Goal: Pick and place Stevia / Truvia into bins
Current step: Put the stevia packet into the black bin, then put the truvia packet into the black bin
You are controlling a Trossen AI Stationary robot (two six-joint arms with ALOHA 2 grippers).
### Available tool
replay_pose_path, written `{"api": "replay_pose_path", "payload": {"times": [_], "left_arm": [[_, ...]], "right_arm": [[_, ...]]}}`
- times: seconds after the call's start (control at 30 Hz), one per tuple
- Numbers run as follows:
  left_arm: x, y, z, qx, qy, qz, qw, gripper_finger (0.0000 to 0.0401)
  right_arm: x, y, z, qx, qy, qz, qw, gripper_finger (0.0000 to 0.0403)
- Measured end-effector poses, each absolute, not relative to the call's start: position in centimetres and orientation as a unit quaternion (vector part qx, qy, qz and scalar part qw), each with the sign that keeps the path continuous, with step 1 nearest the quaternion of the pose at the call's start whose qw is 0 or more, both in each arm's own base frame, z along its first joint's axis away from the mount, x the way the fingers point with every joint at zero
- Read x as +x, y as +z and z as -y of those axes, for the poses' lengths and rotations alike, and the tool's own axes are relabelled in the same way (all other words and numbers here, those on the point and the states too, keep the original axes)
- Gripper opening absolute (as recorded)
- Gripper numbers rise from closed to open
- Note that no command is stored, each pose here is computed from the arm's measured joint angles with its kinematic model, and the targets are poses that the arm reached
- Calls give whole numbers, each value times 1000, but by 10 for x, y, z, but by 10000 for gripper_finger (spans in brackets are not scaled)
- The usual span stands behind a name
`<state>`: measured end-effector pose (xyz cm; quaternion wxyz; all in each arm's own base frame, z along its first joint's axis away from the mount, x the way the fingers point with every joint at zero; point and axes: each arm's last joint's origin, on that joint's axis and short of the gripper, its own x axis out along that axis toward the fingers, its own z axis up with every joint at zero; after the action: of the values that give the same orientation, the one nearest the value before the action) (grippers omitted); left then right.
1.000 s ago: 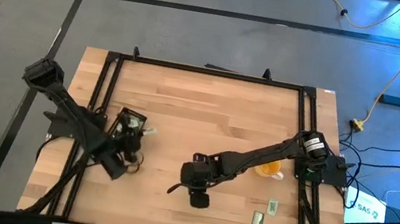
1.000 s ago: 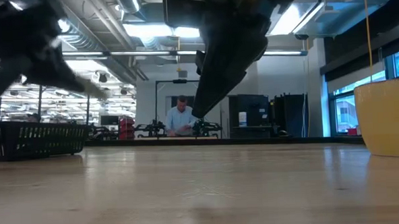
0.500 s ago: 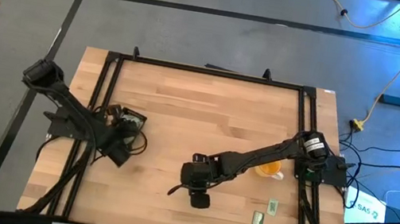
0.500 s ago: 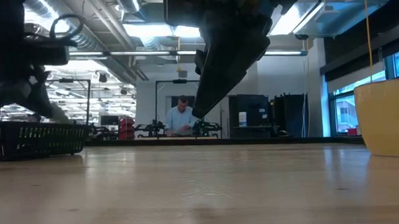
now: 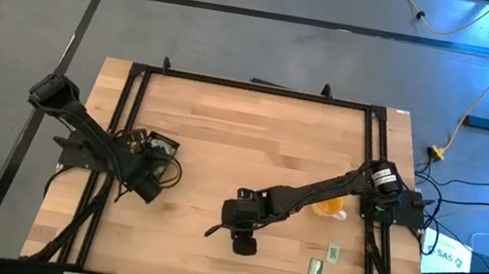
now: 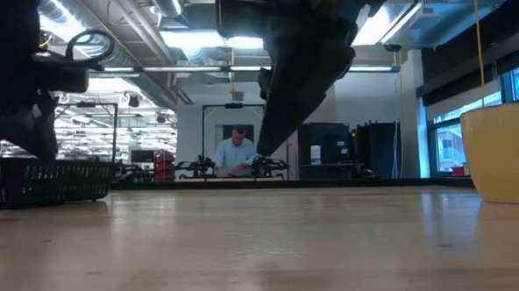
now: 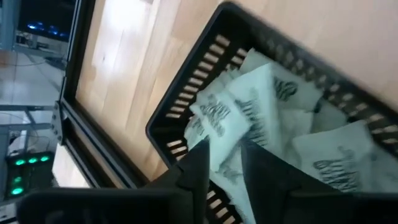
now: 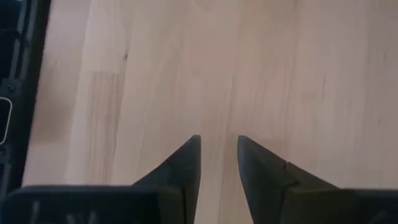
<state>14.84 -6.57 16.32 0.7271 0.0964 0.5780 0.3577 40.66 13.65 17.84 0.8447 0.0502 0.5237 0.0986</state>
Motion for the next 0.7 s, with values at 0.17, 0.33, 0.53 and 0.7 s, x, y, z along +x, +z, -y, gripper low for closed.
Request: {"api": "replay_pose_path", "payload": {"times": [0.17, 0.33, 0.53, 0.7], "left_arm": [[157, 175, 71, 92, 340, -575, 739, 105], [169, 188, 79, 47, 332, -555, 761, 103], [194, 192, 93, -49, 293, -474, 829, 94], [217, 200, 109, -43, 189, -405, 894, 88]], "right_arm": [[398, 195, -138, 66, 90, -526, 843, 108], [377, 210, -152, 93, 72, -558, 821, 108], [341, 211, -192, 97, 58, -618, 778, 108], [315, 210, -226, 112, 27, -633, 765, 108]]}}
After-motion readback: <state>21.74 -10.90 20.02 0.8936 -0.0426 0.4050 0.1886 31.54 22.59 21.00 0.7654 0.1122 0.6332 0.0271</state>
